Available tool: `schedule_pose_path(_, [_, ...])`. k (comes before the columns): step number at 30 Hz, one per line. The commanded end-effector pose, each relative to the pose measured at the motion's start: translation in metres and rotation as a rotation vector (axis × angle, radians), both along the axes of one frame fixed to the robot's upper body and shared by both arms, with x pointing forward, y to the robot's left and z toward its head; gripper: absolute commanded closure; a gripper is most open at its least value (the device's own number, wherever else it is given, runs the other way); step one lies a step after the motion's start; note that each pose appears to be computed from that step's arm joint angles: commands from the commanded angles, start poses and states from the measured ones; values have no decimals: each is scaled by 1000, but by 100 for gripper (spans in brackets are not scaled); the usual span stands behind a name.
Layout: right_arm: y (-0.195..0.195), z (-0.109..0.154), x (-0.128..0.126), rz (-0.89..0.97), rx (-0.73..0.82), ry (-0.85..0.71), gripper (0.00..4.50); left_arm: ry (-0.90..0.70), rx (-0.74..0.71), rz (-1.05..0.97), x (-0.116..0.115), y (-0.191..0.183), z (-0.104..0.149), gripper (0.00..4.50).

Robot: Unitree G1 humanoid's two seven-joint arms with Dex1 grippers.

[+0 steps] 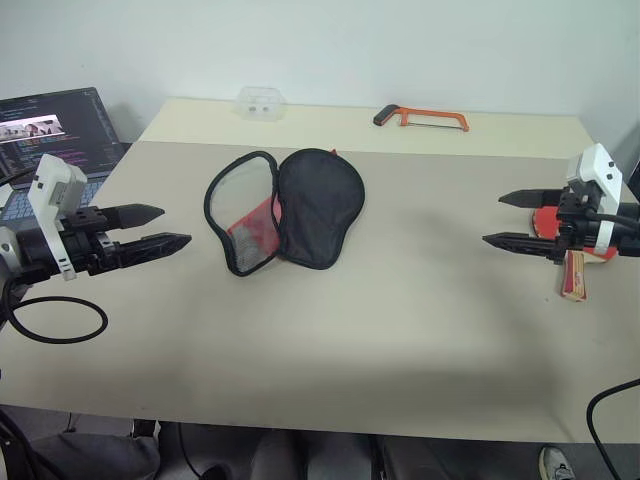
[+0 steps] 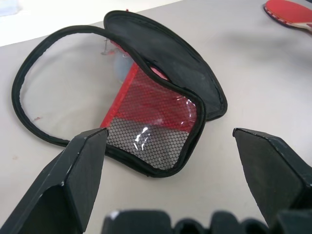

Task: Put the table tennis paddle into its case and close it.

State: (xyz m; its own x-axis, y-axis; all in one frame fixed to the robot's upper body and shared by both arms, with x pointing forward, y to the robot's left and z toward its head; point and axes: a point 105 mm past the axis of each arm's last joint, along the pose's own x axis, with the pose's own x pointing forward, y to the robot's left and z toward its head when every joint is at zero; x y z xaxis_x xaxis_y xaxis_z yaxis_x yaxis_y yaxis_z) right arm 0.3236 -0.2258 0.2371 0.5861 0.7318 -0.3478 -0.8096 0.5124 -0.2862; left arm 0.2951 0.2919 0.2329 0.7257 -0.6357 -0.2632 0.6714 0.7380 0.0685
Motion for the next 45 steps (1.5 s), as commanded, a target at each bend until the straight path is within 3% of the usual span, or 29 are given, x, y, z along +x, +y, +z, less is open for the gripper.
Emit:
schedule_pose_path(1, [7,16,2,22,1,-84,2,-53,23,19,3,0,11,0])
schedule_pose_path(7, [19,24,4,62,30,-116,2,-62,-4,161,26,3,8,0])
schedule_pose_path(10, [18,23,8,59,19,-123,2,-22,-225,349,49,3,4,0])
schedule_pose_path(12, [21,22,9,61,20,-126,2,59,-310,426,59,-8,-13,0])
schedule_pose_path(20, [26,23,7,71,27,-134,2,139,-279,661,68,-52,-83,0])
schedule_pose_path(31, [16,21,6,39,-20,-120,2,144,-301,832,64,-54,-112,0])
schedule_pose_path(37, [22,22,6,53,-24,-121,2,164,-334,755,83,-89,-115,0])
schedule_pose_path(40, [20,21,7,46,-37,-121,0,160,-357,738,89,-103,-111,56])
schedule_pose_path(45, [20,22,6,42,-41,-120,0,205,-333,771,84,-108,-124,240])
